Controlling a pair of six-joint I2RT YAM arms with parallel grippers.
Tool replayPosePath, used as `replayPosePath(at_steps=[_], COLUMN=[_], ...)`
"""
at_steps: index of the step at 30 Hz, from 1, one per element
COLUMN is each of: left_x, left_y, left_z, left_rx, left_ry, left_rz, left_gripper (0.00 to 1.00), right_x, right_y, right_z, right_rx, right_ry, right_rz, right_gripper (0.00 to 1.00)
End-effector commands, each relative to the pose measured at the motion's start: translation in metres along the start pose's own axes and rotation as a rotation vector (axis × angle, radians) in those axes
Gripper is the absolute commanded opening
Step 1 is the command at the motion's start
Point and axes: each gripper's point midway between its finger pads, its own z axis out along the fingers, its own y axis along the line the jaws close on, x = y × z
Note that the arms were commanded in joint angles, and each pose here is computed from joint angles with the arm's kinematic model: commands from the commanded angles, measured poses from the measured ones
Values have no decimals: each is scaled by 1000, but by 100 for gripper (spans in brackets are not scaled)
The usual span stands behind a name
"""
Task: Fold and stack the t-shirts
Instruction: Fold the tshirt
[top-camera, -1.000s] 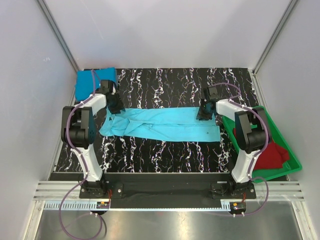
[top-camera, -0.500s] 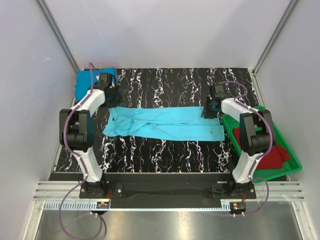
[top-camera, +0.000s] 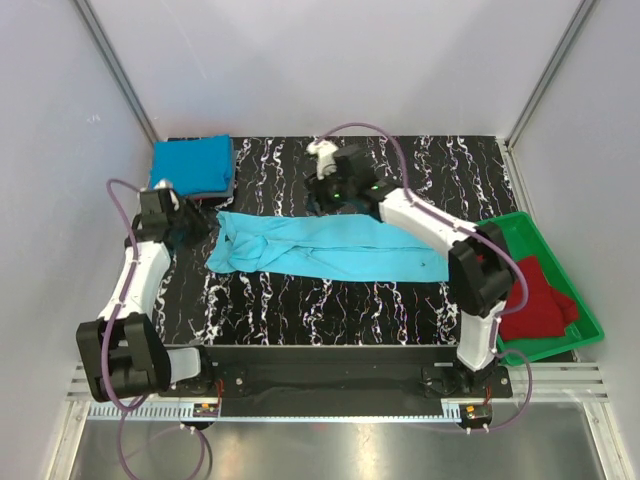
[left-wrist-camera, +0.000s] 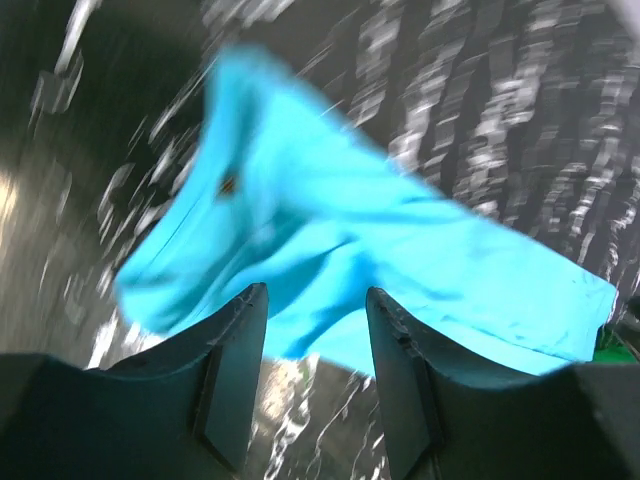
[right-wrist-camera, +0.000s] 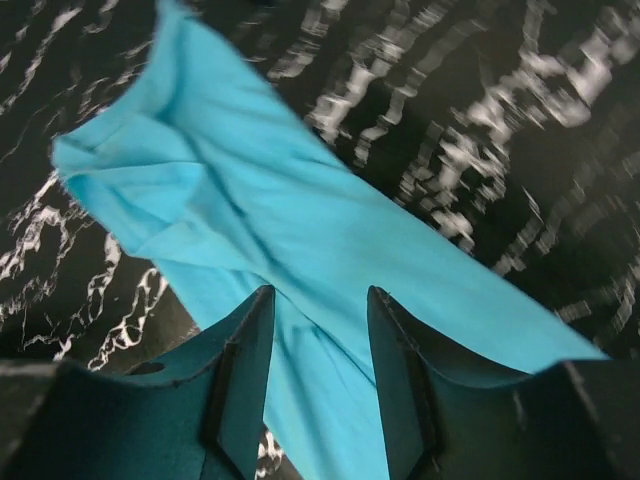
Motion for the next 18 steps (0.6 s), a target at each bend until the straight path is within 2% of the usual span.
replayPosePath(at_steps=[1,4,6,7,9,10,12,18], left_x=[5,4,6,5,8,5,8,10], left_y=[-7,-6,-1,3,12,20,32,33], left_z=[-4,-8,-6,-5,0,1,4,9], left_rx=[115,116,102,84,55,28,1,18], left_ry=[13,-2,1,-6,-1,-15,-15,-3], left_rz=[-109,-103,-118,-127,-137,-149,-179,-184], left_gripper=[49,49,49,49,49,48,48,48], right_x=[-21,-22,-9,-17,6,-4,11,29], right_y=[57,79,89,95,95,100,104,121], right_z=[23,41,58,61,79,82,93,117], right_rx=[-178,-240,-255,-270,-289,-293,-307,-295], right_ry=[-75,-113,-82,-92,-5,-15,25,55], right_rz=[-312,-453,-493,-514,-498,-495,-482,-489], right_gripper=[52,55,56,56,59,60,62,61])
